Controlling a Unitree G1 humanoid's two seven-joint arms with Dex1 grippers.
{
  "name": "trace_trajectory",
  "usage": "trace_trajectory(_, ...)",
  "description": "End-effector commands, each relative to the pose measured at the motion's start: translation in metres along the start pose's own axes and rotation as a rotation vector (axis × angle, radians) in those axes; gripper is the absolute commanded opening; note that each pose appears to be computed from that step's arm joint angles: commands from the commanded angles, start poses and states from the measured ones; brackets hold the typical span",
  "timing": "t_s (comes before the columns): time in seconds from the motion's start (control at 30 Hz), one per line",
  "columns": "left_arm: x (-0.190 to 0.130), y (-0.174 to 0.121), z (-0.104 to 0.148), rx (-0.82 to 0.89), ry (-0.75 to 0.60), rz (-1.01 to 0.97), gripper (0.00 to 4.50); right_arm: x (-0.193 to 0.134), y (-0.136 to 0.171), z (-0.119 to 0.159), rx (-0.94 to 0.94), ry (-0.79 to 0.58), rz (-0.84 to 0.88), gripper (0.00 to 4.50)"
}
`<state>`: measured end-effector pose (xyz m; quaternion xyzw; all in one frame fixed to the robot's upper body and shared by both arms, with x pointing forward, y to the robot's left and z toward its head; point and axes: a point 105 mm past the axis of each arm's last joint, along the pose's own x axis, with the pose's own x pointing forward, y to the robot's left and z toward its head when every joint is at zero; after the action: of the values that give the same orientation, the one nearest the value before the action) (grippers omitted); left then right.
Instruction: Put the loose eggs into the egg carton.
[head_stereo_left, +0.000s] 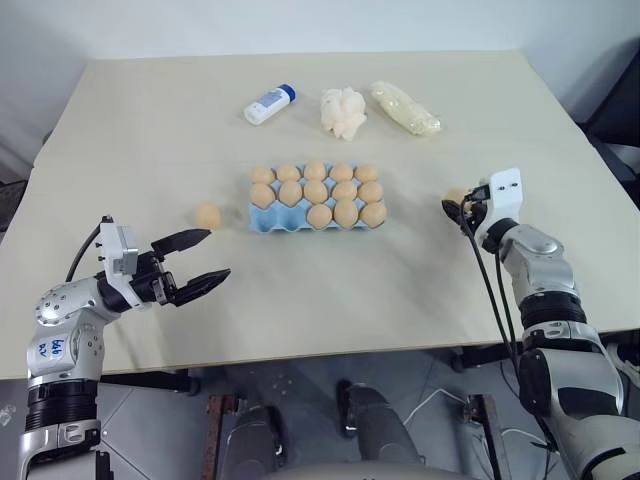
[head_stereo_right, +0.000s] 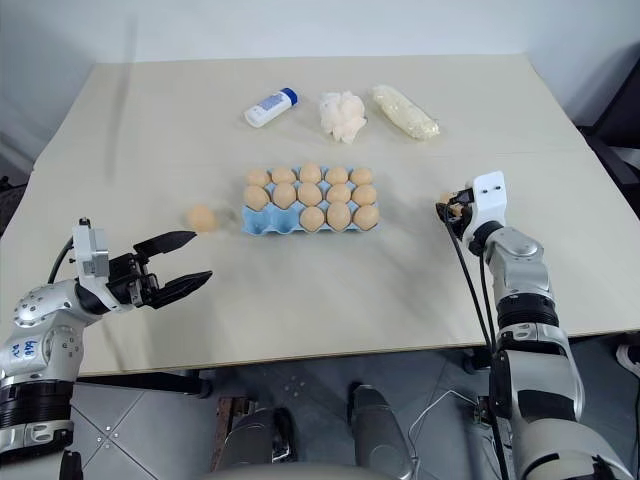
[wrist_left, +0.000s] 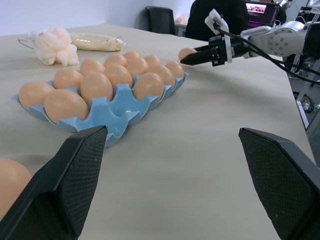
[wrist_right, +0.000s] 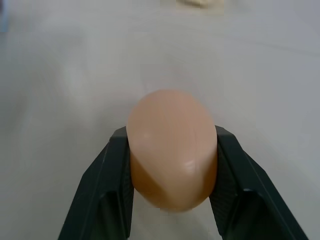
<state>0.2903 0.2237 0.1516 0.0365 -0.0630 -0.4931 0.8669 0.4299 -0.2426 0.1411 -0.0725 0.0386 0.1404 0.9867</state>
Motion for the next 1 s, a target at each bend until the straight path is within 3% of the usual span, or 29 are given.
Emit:
trace_trajectory(0.03,-0.002,0.002,0.011,0.040,-0.053,0.020,4.50,-0.005,0.005,0.048,-0.068,-0.128,0.035,1.54)
trace_trajectory(0.27,-0.005,0.001,0.011,0.043,-0.064,0.039,4.50,-0.005,0.074,0.100,-0.141,-0.237,0.248,1.54)
trace_trajectory(0.47,-0.007,0.003,0.015,0.073,-0.092,0.058,4.50,0.004,0.125,0.117,-0.162,-0.264,0.358,1.54)
trace_trajectory(0.63,-0.013,0.005,0.018,0.119,-0.086,0.091,4.50,0.018,0.204,0.115,-0.164,-0.238,0.499,1.54)
trace_trajectory(0.8,-0.021,0.011,0.017,0.143,-0.072,0.165,4.50,0.025,0.232,0.108,-0.160,-0.219,0.529,1.54)
trace_trajectory(1.0,-0.029,0.019,0.013,0.151,-0.038,0.277,4.50,0.038,0.245,0.098,-0.175,-0.195,0.507,1.54)
